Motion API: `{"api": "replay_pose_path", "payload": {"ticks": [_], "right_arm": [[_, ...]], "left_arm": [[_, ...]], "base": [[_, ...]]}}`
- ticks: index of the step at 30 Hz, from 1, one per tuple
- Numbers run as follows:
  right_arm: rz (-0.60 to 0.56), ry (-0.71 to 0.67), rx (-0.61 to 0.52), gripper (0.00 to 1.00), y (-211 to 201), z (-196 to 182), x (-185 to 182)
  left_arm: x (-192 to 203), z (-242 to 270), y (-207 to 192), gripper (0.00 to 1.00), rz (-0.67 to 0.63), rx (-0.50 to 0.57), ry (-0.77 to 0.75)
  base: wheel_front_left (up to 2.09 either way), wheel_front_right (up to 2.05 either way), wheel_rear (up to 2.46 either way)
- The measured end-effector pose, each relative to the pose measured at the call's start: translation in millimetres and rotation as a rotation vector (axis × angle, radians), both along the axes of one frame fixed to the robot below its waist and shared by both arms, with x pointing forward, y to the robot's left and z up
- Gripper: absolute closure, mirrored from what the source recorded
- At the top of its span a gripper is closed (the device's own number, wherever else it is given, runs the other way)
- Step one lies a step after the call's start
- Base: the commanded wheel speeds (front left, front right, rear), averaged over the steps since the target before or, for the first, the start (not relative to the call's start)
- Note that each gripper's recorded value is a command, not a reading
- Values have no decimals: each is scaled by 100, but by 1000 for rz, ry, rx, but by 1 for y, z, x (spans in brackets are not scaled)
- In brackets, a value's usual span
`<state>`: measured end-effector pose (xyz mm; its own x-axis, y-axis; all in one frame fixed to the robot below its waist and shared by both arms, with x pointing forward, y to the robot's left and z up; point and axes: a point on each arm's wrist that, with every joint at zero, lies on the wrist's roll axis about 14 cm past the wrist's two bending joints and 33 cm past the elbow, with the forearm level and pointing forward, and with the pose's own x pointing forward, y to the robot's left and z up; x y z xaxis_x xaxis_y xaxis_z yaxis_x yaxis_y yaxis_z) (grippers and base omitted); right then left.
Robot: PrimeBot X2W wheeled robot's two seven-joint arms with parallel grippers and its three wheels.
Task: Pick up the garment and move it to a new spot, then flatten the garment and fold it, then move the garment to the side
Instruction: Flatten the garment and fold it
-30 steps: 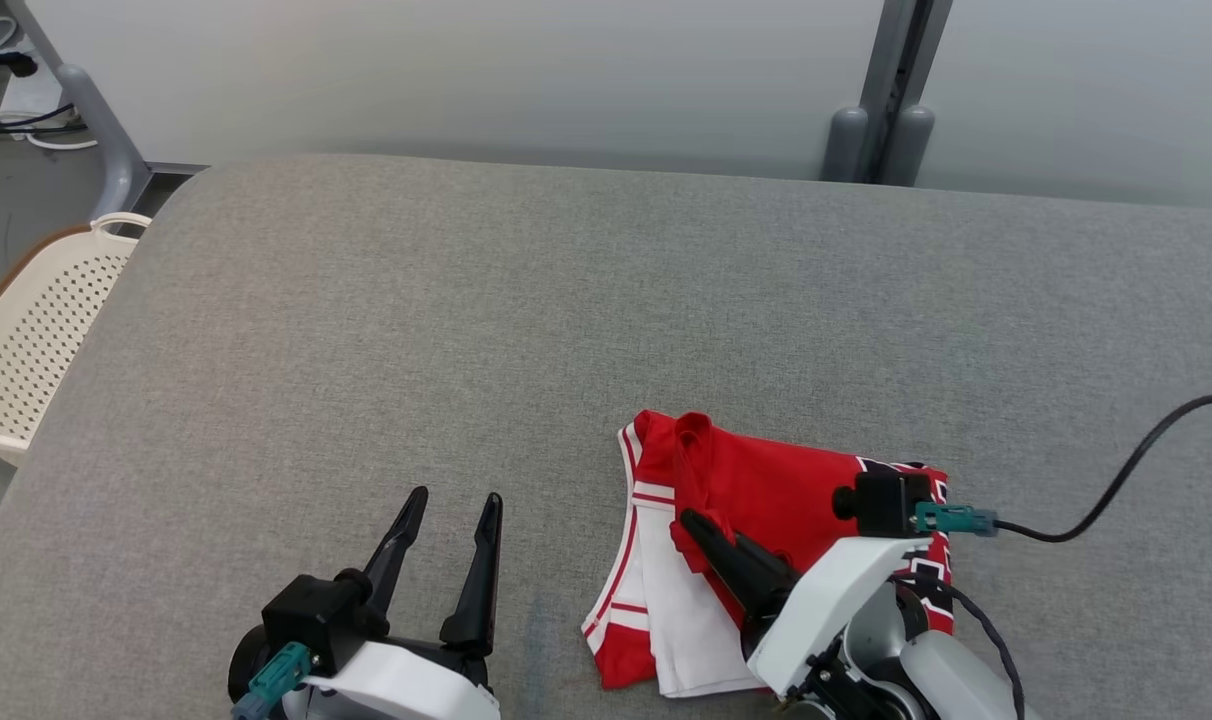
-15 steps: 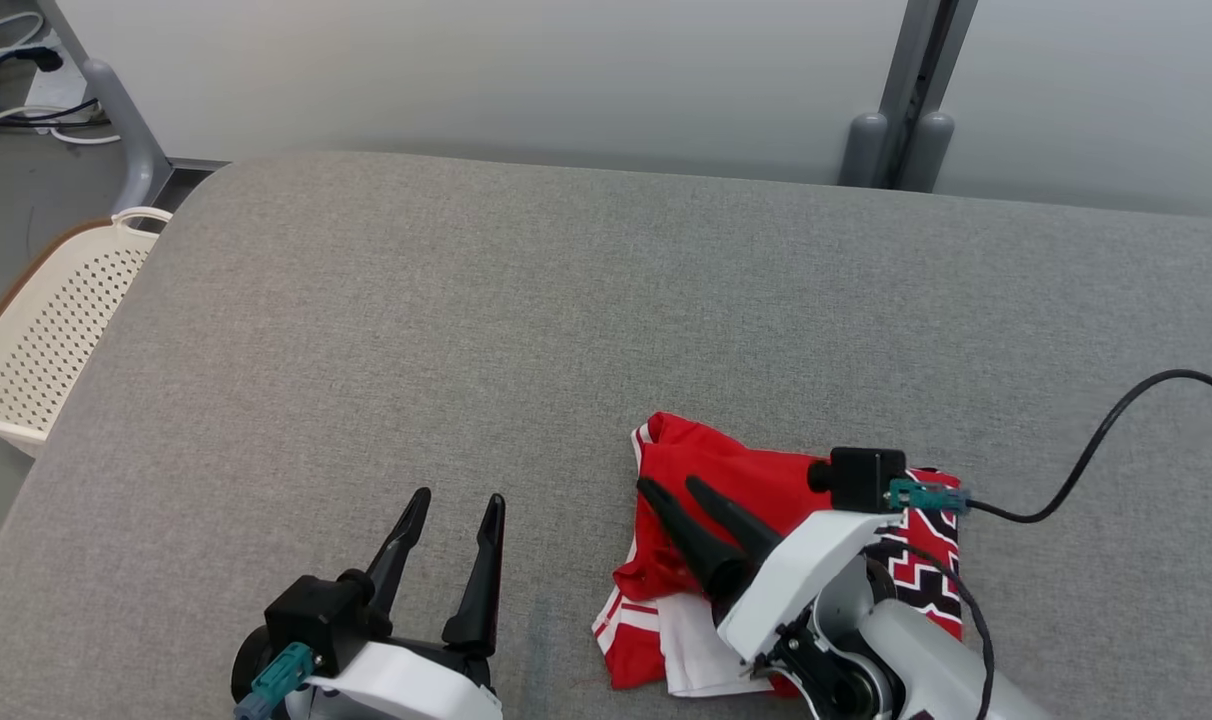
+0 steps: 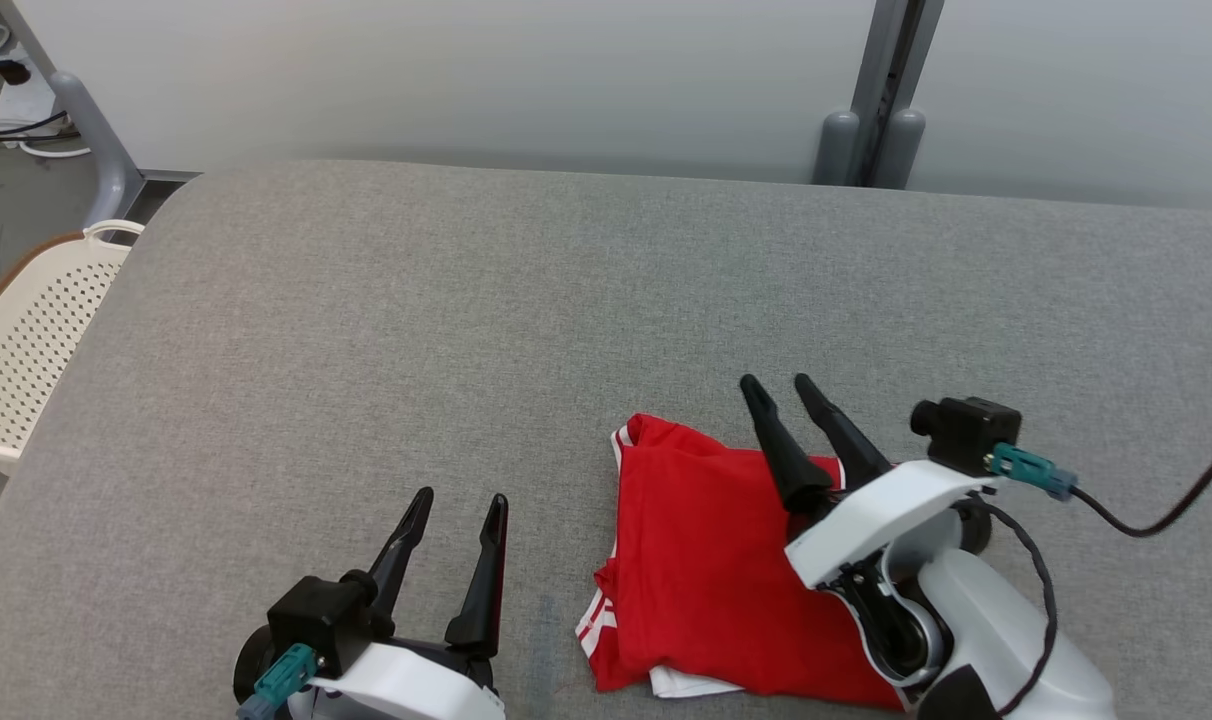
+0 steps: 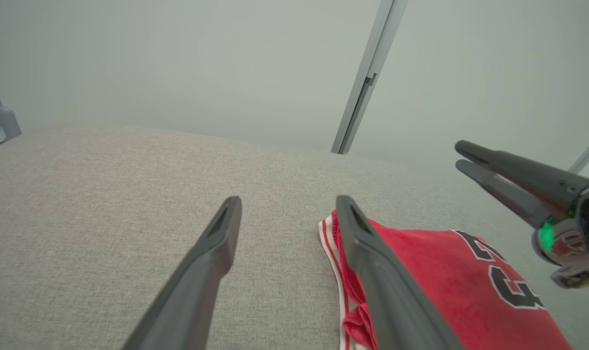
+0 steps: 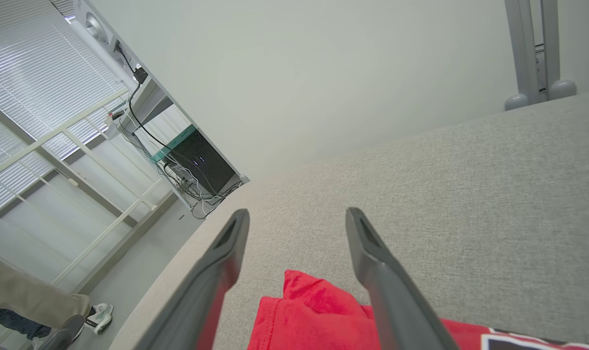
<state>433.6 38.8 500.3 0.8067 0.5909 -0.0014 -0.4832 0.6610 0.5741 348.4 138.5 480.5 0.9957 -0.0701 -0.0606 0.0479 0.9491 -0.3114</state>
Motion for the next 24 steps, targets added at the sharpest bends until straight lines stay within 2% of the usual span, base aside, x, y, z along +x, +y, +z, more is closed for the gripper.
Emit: {"api": "replay_pose_path", "payload": {"ticks": [7, 11, 17, 18, 19, 24], "right_arm": [[-90, -57, -41, 0, -33, 1, 4], [-111, -118, -79, 0, -44, 6, -2], [-113, -132, -128, 0, -48, -5, -20], [-112, -117, -135, 11, -48, -11, -26], [-112, -107, -134, 16, -48, -13, -28], [-132, -112, -159, 3, -55, -16, -32]], "left_arm": [[0, 1, -4, 0, -16, 3, -3], [-1, 1, -6, 0, -22, 5, -3], [-4, 0, -6, 0, -26, 9, -2], [-6, -1, -6, 0, -26, 11, 3], [-7, -1, -6, 0, -26, 12, 4], [-9, 0, -3, 0, -21, 17, 0]], "base": [[0, 0, 0], [0, 0, 0], [0, 0, 0], [0, 0, 0], [0, 0, 0], [0, 0, 0]]}}
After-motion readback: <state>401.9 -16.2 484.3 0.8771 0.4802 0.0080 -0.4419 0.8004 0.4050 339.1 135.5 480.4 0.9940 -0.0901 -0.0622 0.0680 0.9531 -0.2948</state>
